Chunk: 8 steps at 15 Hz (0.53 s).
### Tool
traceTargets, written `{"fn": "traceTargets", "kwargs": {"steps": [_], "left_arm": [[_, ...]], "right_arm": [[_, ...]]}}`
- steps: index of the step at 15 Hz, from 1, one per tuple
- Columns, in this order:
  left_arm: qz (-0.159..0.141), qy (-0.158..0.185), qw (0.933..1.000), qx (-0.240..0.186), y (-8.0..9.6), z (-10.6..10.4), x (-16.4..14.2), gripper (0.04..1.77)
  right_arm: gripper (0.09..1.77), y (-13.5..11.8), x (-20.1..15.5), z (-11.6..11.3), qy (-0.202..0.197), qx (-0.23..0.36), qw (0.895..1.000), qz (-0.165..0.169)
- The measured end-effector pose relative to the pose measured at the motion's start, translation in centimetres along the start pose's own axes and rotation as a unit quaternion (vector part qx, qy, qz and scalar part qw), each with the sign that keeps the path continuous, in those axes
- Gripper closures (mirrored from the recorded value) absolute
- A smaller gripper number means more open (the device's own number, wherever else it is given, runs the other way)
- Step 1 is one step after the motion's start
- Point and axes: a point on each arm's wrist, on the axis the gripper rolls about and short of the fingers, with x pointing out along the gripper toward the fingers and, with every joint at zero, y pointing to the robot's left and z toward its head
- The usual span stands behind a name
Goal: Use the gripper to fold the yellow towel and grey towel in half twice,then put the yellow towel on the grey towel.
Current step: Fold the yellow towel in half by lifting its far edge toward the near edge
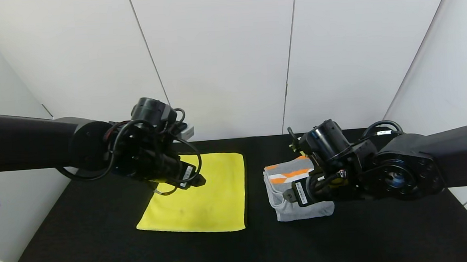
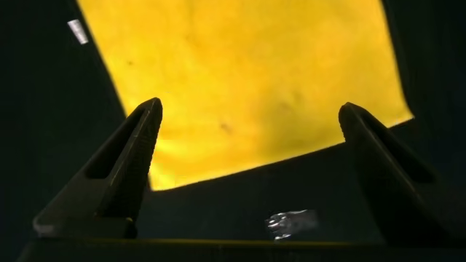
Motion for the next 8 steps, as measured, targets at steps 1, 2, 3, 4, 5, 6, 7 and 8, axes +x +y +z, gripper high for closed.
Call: {"fn": "traceTargets", "kwargs": {"steps": [1,2,3,4,5,6,7,8], "left_arm": [[0.007,0.004,0.9999,0.013,1.0,-0.5,-0.3,0.09],[0.007,0.007,0.9997,0.024,1.8,-1.0,-0.5,0.09],[-0.003,0.009,0.9995,0.030,2.6,-1.6,-0.8,0.09],[-0.014,0.010,0.9992,0.036,3.4,-2.1,-1.0,0.09],[-0.017,0.011,0.9990,0.039,4.1,-2.6,-1.3,0.09],[-0.016,0.014,0.9990,0.040,4.7,-3.1,-1.4,0.09],[-0.012,0.018,0.9988,0.044,5.2,-3.4,-1.6,0.09],[-0.009,0.021,0.9985,0.050,5.6,-3.8,-1.6,0.09]], "right_arm": [[0.16,0.4,-0.4,0.1,-0.005,-0.017,1.000,0.014],[0.16,0.9,-0.7,0.2,-0.014,-0.035,0.999,0.028],[0.16,1.4,-1.0,0.2,-0.020,-0.050,0.998,0.039],[0.16,1.9,-1.1,0.2,-0.024,-0.067,0.996,0.051],[0.16,2.5,-1.2,0.2,-0.026,-0.083,0.994,0.061],[0.16,3.0,-1.3,0.1,-0.029,-0.095,0.993,0.069],[0.16,3.5,-1.3,0.1,-0.030,-0.104,0.991,0.075],[0.16,4.0,-1.3,0.2,-0.033,-0.111,0.990,0.080]]}}
